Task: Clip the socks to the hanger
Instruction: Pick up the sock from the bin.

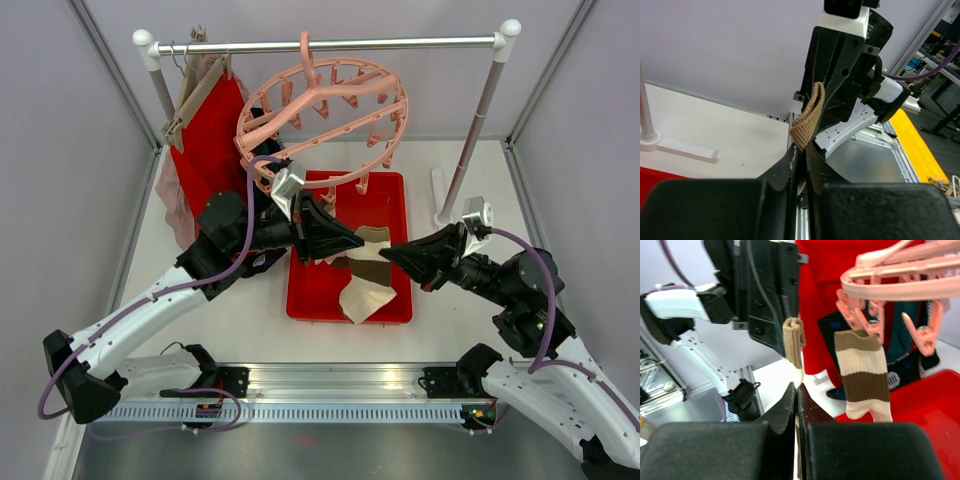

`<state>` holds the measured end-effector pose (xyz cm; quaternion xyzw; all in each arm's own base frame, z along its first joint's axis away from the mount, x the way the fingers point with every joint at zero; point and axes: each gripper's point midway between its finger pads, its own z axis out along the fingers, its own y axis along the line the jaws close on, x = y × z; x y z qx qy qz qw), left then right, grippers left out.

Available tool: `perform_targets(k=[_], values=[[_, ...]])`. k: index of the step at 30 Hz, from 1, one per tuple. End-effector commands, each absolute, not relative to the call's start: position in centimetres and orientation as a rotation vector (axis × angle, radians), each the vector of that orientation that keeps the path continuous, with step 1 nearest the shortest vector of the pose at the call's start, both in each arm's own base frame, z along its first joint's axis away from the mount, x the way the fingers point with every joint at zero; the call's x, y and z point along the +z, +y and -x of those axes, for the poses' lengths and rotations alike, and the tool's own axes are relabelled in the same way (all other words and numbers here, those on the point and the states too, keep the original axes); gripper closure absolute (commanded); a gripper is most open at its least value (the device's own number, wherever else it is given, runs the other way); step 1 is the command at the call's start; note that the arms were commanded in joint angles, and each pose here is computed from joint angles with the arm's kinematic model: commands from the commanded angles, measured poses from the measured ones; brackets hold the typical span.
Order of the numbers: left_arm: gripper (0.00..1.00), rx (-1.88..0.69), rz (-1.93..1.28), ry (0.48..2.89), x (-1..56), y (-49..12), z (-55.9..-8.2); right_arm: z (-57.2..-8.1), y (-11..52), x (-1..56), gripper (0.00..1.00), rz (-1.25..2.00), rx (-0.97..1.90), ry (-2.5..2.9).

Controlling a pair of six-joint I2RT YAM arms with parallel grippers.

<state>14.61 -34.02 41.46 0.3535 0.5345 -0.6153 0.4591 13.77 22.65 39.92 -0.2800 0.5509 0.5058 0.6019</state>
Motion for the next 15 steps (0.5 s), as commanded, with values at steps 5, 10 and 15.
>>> perform_targets(k=[5,10,15], values=[[0.98,-1.462,-0.813,1.282,42.8,-34.4,-15.6,-19.2,20.6,37.7,0.63,0.452,0.907,1.442],[0.98,-1.213,-0.610,1.471,39.3,-33.8,-21.0,-23.7,18.3,35.1,0.41,0.319,0.649,1.588],[0.98,-1.074,-0.499,1.602,35.5,-33.3,-24.0,-26.7,16.6,35.0,0.38,0.265,0.447,1.588]])
